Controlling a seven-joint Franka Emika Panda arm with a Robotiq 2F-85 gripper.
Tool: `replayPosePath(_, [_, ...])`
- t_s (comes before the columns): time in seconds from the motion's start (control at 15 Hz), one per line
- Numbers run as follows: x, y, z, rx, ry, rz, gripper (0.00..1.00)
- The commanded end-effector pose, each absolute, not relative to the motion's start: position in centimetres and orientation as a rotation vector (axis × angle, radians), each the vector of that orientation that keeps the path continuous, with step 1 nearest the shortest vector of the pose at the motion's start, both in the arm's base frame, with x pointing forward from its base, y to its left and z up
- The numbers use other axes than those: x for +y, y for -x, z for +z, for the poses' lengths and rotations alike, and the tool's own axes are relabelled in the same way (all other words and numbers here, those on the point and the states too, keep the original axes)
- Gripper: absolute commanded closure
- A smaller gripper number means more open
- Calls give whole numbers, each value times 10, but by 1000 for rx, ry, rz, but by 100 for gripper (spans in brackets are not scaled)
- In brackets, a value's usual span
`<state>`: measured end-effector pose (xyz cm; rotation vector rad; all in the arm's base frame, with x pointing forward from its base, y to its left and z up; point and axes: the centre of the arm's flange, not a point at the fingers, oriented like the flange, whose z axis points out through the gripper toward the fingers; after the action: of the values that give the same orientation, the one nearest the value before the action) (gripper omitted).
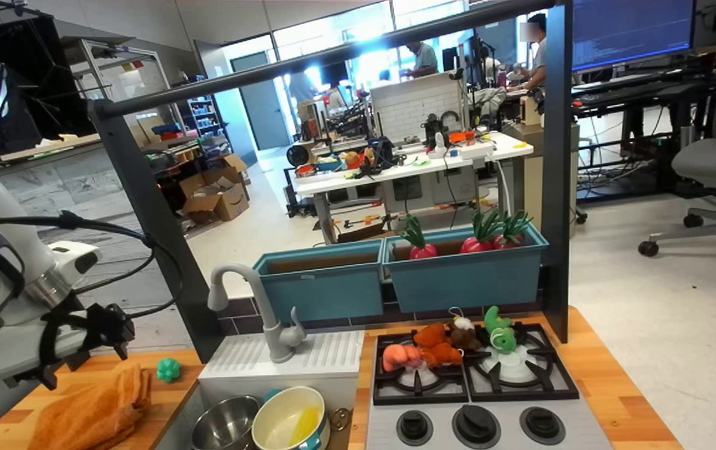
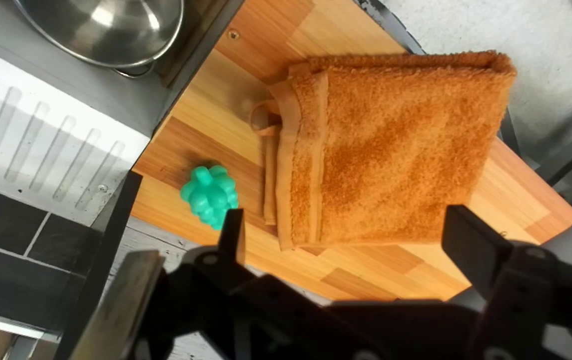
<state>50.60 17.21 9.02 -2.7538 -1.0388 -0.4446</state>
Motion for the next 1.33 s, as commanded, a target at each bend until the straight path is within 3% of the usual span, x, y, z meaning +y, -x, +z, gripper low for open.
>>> replayPosePath(0.0, [175, -514, 86, -1022, 2783, -472, 0])
replayPosePath(0.67, [240, -596, 22, -906, 2925, -418, 0])
replayPosePath(1.27, [239, -607, -9, -720, 3020, -499, 0])
